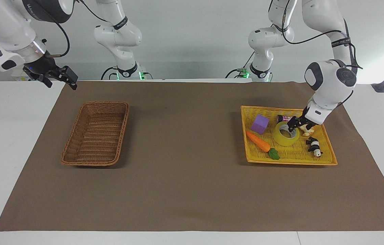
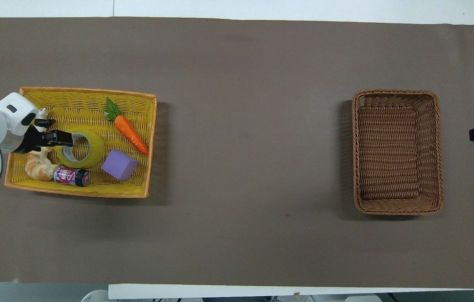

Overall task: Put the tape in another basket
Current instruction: 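Lower the left gripper and grasp the rim of the yellow tape roll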

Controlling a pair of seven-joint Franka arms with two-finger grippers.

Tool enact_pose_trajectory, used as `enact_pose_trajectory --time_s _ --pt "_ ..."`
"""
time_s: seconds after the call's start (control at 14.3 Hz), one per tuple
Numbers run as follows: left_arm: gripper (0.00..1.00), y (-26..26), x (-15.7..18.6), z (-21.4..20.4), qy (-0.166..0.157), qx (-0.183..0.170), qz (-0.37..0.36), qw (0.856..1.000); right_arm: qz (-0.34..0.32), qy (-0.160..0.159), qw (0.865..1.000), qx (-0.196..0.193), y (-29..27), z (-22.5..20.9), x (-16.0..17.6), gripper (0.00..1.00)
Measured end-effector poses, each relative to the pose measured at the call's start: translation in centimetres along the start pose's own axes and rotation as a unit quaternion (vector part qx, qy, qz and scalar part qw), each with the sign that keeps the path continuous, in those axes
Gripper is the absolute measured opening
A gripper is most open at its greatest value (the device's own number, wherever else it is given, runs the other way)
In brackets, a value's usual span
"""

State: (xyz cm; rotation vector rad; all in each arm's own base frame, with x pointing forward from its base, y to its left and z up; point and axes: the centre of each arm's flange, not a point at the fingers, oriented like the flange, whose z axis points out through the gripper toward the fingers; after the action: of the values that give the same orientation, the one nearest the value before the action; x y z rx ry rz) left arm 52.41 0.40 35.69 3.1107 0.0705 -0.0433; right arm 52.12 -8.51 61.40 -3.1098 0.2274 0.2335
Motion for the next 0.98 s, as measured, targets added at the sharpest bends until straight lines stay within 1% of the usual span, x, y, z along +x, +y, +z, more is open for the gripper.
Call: enact_pose_trajectory --time_s 0.07,0.14,0.28,0.35,0.42,0.49,0.56,0.63,0.7,0.77,0.84,0.91,0.98 --pt "0.92 -0.2 -0.2 0.5 -0.004 0.000 -0.001 1.000 0.000 0.000 1.000 0.000 0.0 0.0 0.0 1.00" --pt "0.89 -0.2 -0.4 1.0 -0.008 0.000 -0.001 1.000 0.000 0.000 1.000 0.000 0.0 0.0 0.0 1.00" --pt "0.88 -0.2 -0.6 1.7 -0.008 0.000 -0.001 1.000 0.000 0.000 1.000 0.000 0.0 0.0 0.0 1.00" --pt "0.83 -0.1 -0.6 2.0 -0.007 0.000 0.000 1.000 0.000 0.000 1.000 0.000 0.0 0.0 0.0 1.00" --pt "0.83 0.0 -0.5 2.2 -0.005 0.000 0.001 1.000 0.000 0.000 1.000 0.000 0.0 0.0 0.0 1.00" --pt "0.76 0.1 -0.4 2.5 -0.003 0.000 0.002 1.000 0.000 0.000 1.000 0.000 0.0 0.0 0.0 1.00" --pt "0.76 0.2 -0.3 2.8 -0.003 -0.001 0.003 1.000 0.000 0.000 1.000 0.000 0.0 0.0 0.0 1.00" --pt "0.72 0.2 -0.2 3.2 -0.004 -0.001 0.003 1.000 0.000 0.000 1.000 0.000 0.0 0.0 0.0 1.00" --pt "0.72 0.2 -0.2 3.5 -0.007 -0.001 0.003 1.000 0.000 0.000 1.000 0.000 0.0 0.0 0.0 1.00" --pt "0.66 0.2 -0.3 3.8 -0.010 -0.001 0.003 1.000 0.000 0.000 1.000 0.000 0.0 0.0 0.0 1.00" --pt "0.66 0.2 -0.3 4.1 -0.012 -0.001 0.003 1.000 0.000 0.000 1.000 0.000 0.0 0.0 0.0 1.00" --pt "0.56 0.2 -0.4 4.2 -0.014 -0.001 0.003 1.000 0.000 0.000 1.000 0.000 0.0 0.0 0.0 1.00" --pt "0.52 0.2 -0.5 4.4 -0.015 -0.001 0.003 1.000 0.000 0.000 1.000 0.000 0.0 0.0 0.0 1.00"
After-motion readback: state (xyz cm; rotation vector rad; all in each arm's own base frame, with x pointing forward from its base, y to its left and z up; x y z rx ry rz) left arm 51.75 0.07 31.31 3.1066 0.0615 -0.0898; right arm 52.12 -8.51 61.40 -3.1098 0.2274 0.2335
